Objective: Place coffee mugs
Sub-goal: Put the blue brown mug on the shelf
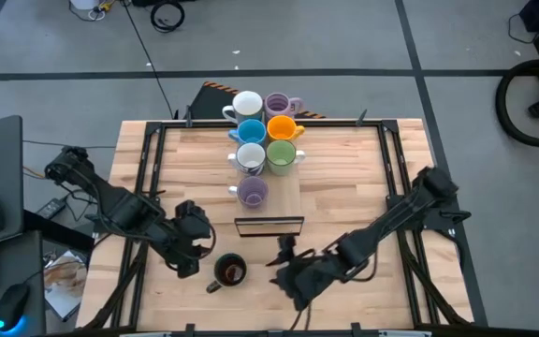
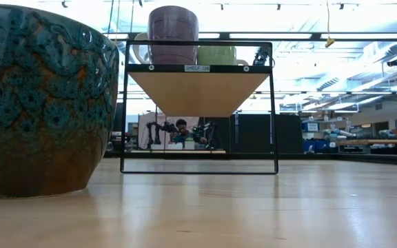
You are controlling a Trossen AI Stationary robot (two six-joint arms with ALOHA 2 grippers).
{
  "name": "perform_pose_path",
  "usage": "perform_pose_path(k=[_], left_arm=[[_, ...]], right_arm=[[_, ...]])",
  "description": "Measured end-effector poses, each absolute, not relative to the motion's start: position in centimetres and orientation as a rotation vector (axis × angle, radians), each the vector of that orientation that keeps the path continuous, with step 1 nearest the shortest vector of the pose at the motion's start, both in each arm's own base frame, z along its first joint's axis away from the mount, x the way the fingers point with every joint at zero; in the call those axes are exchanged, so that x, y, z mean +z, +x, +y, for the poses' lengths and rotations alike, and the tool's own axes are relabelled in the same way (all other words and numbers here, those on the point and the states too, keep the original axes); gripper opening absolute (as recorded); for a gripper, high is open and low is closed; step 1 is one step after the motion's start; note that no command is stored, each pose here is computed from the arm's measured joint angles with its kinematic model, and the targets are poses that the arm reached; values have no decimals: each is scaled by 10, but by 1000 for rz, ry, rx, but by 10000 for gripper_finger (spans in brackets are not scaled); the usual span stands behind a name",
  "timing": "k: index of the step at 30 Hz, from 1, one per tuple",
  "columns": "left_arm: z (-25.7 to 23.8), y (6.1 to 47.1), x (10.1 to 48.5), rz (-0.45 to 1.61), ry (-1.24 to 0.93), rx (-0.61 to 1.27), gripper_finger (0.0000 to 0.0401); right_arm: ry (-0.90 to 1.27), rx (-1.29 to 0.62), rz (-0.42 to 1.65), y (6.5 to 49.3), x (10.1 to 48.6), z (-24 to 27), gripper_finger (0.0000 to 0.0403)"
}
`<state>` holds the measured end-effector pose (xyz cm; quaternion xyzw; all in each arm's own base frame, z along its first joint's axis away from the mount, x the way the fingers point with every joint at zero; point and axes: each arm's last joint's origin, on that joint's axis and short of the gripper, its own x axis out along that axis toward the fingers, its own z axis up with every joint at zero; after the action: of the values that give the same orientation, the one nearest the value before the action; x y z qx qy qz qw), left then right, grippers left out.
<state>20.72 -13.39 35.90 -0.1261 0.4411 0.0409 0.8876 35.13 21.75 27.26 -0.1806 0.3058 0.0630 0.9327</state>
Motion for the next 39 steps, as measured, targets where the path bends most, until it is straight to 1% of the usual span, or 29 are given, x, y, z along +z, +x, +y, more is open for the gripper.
perform_pose_path(k=[8, 14, 22, 27, 30, 39], left_arm=[[-134, 207, 359, 929, -317, 85, 172], [-134, 207, 359, 929, -337, 94, 172], [-134, 207, 359, 929, -344, 96, 172], [-134, 207, 359, 930, -343, 96, 172], [-134, 207, 359, 930, -343, 95, 172], [-135, 207, 359, 957, -380, 72, 172]], right_arm=[[-388, 297, 658, 404, 245, 222, 196], [-410, 360, 654, 435, 239, 220, 189], [-472, 422, 718, 451, 211, 213, 188], [-552, 377, 770, 450, 201, 212, 185], [-557, 377, 776, 449, 201, 211, 168], [-555, 378, 783, 449, 201, 212, 92]])
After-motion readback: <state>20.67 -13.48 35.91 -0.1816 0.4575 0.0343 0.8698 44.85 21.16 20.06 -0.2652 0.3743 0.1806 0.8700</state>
